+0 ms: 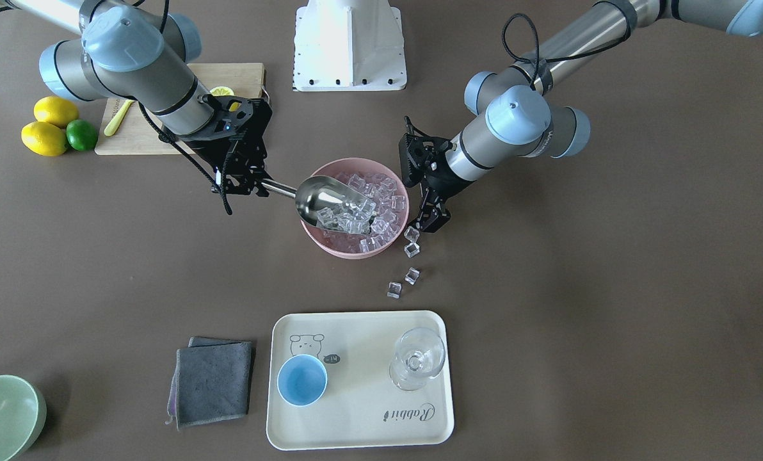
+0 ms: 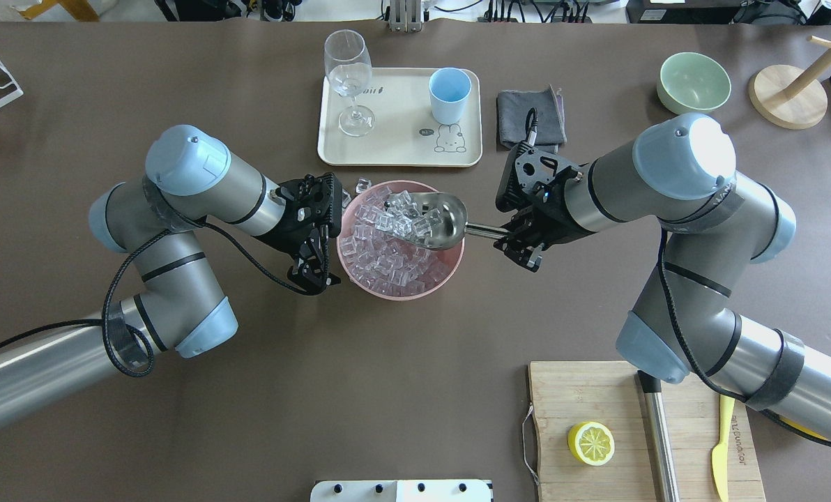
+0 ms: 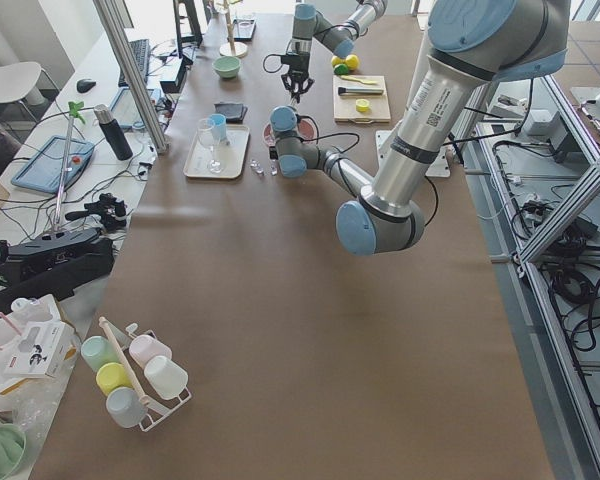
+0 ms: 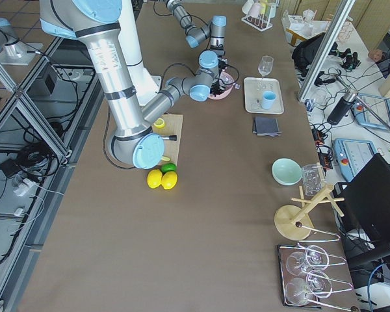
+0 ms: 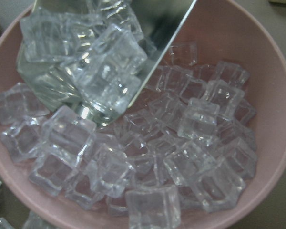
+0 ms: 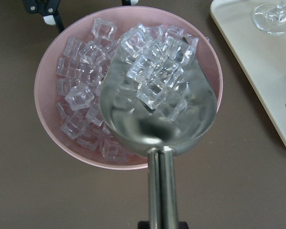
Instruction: Put ice in cup with scoop
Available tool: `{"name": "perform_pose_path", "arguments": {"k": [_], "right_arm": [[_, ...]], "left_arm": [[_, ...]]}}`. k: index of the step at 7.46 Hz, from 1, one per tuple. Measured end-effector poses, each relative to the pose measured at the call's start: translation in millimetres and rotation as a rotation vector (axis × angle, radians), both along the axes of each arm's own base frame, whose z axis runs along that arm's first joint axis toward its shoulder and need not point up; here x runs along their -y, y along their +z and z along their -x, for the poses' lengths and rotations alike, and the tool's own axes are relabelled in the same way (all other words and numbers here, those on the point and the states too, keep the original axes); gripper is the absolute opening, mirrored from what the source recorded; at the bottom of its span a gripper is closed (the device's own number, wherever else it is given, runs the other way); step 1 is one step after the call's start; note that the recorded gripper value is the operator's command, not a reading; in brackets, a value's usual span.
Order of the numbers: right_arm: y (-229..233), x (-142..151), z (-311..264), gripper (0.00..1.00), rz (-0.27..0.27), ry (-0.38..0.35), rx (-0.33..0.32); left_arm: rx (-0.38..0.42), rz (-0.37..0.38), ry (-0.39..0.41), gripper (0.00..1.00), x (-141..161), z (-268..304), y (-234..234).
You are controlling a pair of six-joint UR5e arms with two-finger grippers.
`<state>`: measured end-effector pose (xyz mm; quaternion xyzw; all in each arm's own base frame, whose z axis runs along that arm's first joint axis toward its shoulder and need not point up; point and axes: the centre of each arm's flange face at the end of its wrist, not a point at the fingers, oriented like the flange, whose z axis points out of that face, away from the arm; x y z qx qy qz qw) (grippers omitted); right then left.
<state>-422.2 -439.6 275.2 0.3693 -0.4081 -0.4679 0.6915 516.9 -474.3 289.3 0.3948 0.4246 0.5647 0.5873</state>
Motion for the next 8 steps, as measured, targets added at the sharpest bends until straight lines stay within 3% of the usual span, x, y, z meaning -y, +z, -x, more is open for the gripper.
{"name": "perform_pose_path", "arguments": {"k": [6,8], "right_arm": [[5.0,-0.9,-24.6,0.00,0.091,0.063,0.153],[6.3,8.5,-40.0,0.00,0.097,0.099,0.179]], "left_arm": [[-0.009,0.000,-0.001,0.99,-0.4,-0.6,-8.1],[-0.011,-0.003,-0.001,0.99,-1.1,0.3,-7.4]]}}
